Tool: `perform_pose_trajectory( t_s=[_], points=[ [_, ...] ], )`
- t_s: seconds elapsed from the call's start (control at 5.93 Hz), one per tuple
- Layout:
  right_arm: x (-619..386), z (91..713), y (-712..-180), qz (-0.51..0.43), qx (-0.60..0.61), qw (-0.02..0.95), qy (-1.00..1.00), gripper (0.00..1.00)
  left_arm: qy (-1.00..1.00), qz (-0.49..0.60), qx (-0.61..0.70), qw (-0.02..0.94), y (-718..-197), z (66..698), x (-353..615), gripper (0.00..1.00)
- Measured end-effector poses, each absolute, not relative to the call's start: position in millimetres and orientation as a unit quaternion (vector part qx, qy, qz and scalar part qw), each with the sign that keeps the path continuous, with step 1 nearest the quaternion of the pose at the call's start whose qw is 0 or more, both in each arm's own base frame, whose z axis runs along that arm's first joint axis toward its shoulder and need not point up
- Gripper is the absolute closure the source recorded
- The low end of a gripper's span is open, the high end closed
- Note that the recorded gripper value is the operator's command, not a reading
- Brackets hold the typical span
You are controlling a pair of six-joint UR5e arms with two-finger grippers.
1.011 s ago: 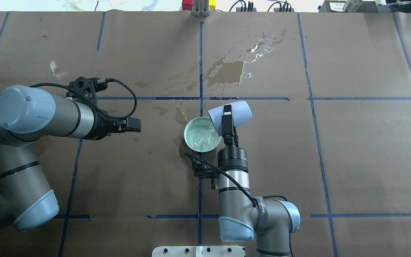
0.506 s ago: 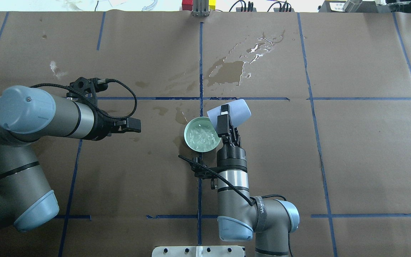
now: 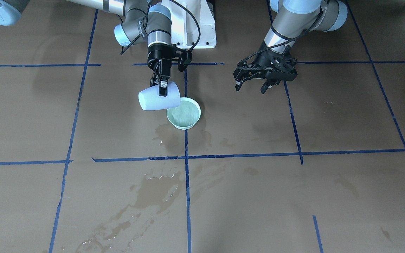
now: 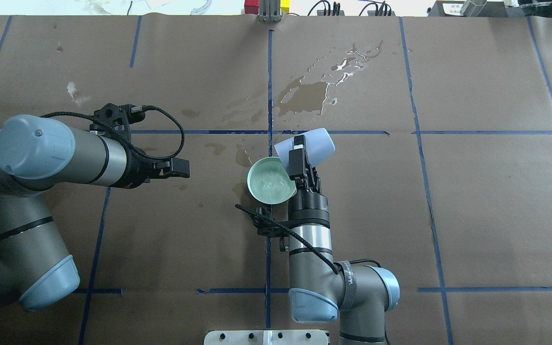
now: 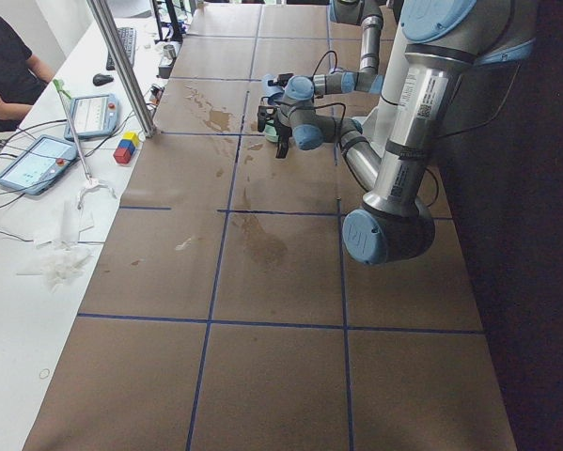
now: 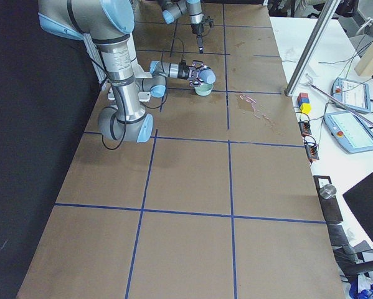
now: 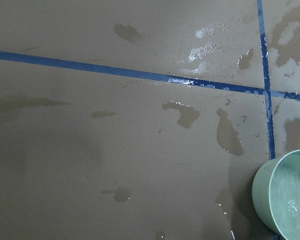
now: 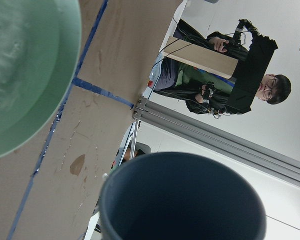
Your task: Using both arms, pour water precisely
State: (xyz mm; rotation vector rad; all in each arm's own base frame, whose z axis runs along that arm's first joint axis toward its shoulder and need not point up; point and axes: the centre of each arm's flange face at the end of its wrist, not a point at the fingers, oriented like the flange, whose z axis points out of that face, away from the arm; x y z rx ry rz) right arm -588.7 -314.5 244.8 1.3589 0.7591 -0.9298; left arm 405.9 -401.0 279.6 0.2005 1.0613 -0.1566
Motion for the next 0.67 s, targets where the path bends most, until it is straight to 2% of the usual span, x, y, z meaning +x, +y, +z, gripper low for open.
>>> perform_pose_trajectory(
  t_s=[0.17,0.67],
  points=[
    [-588,243,-315,-0.359,0.613,0.644,0.283,0.89,0.505,-0.075,0.096,0.855,-401,279,406,0.0],
    [-573,239,-317,-0.16,0.669,0.723,0.07,0.96,0.504,-0.078,0.102,0.854,-402,278,405,0.0]
  ],
)
